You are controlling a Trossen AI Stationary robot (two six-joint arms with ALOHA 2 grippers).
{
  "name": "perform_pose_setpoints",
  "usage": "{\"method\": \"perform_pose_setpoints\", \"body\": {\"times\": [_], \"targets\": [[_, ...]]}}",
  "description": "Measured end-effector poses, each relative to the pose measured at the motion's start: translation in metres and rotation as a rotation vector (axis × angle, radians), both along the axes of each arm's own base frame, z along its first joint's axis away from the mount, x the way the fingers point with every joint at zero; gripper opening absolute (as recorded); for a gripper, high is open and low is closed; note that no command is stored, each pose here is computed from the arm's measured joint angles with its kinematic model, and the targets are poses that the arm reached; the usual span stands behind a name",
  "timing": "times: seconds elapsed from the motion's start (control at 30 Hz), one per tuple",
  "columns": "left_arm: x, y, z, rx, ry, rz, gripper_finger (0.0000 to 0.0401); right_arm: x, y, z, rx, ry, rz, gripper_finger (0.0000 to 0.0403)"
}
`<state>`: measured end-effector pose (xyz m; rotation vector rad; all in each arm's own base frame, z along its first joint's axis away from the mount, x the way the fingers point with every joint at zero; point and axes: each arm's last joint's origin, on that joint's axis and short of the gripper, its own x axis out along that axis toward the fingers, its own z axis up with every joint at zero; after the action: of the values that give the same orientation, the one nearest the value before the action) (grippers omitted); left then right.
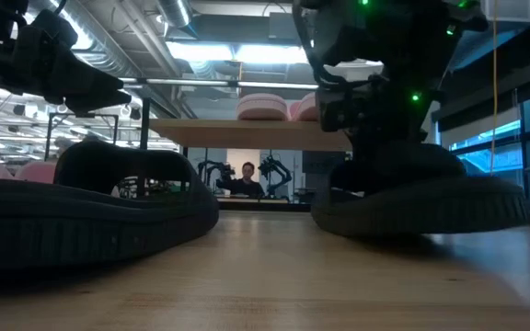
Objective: Pick and place slides into the shelf
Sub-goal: Put the black slide under the shelf
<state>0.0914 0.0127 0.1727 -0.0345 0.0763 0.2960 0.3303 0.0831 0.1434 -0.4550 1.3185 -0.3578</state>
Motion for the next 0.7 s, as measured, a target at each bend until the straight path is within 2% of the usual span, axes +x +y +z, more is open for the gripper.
{"method": "perform_pose_setpoints", "body": {"times": [0.7], "targets": [[0.0000,0.0000,0.0000,0.001,0.000,0.000,0.0276,-0.0076,0.0076,0.0040,-0.032,0.004,-0.016,0.0232]]}}
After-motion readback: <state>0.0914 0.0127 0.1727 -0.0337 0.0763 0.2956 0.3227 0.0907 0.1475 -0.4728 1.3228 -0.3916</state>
